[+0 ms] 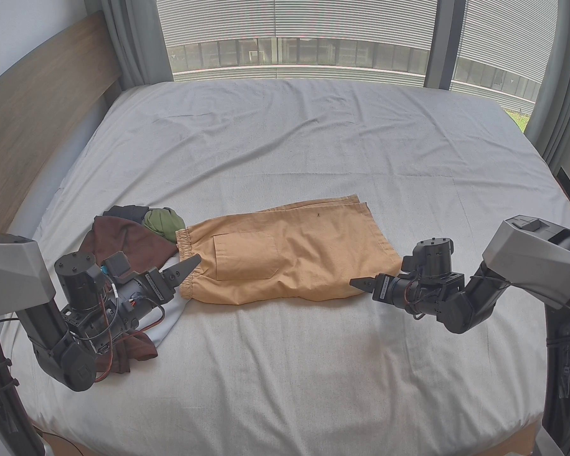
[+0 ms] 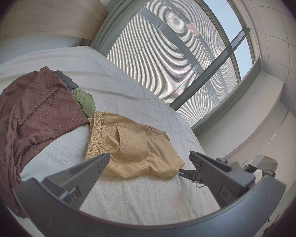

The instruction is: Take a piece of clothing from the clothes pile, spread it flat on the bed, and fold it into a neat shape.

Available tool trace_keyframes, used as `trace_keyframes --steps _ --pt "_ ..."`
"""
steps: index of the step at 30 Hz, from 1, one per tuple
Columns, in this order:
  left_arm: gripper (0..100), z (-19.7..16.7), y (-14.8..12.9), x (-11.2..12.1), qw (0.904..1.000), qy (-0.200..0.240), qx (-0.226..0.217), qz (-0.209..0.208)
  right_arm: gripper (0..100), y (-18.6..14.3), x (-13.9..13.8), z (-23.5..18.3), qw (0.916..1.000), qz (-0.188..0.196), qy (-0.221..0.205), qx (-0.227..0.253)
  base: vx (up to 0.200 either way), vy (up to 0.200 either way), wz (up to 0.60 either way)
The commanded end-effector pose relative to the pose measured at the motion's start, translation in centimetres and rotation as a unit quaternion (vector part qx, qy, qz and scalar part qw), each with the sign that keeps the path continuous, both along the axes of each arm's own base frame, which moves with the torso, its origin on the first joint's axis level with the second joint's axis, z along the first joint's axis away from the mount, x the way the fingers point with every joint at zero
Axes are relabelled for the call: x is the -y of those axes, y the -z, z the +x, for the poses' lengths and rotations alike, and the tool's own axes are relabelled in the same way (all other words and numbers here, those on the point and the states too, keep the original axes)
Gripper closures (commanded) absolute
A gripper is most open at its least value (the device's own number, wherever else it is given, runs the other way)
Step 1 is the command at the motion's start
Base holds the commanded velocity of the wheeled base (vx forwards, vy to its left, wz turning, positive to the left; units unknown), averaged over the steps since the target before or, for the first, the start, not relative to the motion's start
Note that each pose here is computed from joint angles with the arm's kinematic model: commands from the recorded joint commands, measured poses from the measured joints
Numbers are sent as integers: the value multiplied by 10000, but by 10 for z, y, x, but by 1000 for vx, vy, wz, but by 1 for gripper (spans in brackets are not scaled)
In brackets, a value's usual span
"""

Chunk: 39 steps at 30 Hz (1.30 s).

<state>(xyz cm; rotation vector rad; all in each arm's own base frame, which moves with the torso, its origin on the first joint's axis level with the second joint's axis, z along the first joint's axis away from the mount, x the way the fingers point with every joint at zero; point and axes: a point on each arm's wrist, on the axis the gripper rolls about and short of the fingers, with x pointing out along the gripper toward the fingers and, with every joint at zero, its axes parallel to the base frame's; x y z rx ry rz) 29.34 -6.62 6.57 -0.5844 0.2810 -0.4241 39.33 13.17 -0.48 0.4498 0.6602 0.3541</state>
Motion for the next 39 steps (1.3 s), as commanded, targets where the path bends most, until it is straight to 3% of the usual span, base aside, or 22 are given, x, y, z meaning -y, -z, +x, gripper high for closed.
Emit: trace_keyframes --steps 1,12,15,18,39 --pt "0 0 1 0 10000 -6 -13 -1 0 24 0 15 9999 8 81 -76 0 0 0" --pt "0 1 0 0 10000 -16 3 -18 0 34 -9 48 9975 554 434 89 0 0 0" --pt "0 1 0 0 10000 -16 10 -19 0 32 -12 54 9964 635 453 336 0 0 0" --pt "0 2 -1 0 10000 -23 26 -21 0 31 -16 59 9949 679 494 566 0 0 0" --pt "0 4 -3 -2 9999 -65 68 -52 0 35 -37 67 9920 755 449 904 0 0 0"
